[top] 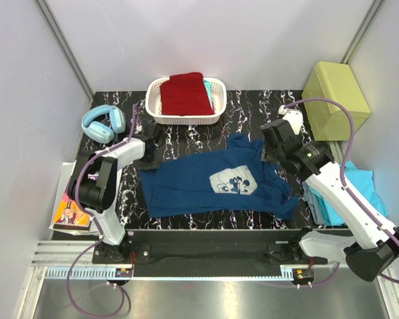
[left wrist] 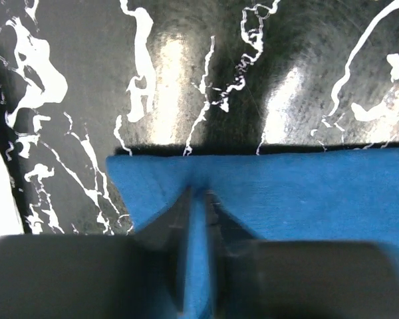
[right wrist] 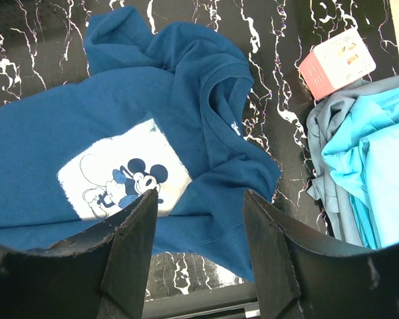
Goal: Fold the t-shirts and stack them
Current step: Flatten out the tshirt
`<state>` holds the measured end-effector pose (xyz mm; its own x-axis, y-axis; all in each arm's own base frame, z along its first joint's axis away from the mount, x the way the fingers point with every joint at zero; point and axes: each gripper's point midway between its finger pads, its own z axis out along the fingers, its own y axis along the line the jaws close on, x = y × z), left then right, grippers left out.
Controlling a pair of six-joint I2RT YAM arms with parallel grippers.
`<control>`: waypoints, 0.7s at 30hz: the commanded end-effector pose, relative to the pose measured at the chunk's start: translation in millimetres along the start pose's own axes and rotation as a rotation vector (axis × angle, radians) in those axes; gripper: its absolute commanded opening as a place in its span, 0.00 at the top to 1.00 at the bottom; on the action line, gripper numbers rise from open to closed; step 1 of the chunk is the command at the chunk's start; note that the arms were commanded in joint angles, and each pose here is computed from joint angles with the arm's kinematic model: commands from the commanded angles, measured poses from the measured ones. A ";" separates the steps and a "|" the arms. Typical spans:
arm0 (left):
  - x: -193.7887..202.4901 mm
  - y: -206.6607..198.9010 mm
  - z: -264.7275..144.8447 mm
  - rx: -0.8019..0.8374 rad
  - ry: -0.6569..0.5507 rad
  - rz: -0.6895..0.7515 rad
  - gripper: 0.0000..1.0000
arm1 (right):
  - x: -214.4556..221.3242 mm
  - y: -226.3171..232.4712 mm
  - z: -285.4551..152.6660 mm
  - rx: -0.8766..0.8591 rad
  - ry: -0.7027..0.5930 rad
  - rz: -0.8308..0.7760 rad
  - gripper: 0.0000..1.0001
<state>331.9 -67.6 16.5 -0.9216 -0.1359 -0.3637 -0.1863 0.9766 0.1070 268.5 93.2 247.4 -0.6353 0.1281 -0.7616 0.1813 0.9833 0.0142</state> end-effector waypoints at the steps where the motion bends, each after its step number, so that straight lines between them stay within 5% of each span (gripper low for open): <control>1: -22.4 3.5 -21.0 0.016 -0.093 -0.044 0.57 | -5.0 3.5 4.1 -0.004 -0.020 0.008 0.39; 7: -43.2 15.5 -46.5 -0.011 -0.192 -0.046 0.43 | -1.4 6.8 8.1 -0.014 -0.012 0.012 0.39; 21: -30.6 1.0 -4.7 -0.001 -0.063 -0.025 0.48 | -9.8 -2.2 -1.1 0.001 -0.047 0.007 0.39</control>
<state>352.5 -60.4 31.6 -0.9026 -0.1333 -0.4094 -0.1999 0.9719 0.1244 271.6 95.1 239.9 -0.6415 0.1195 -0.7577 0.1784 0.9839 0.0041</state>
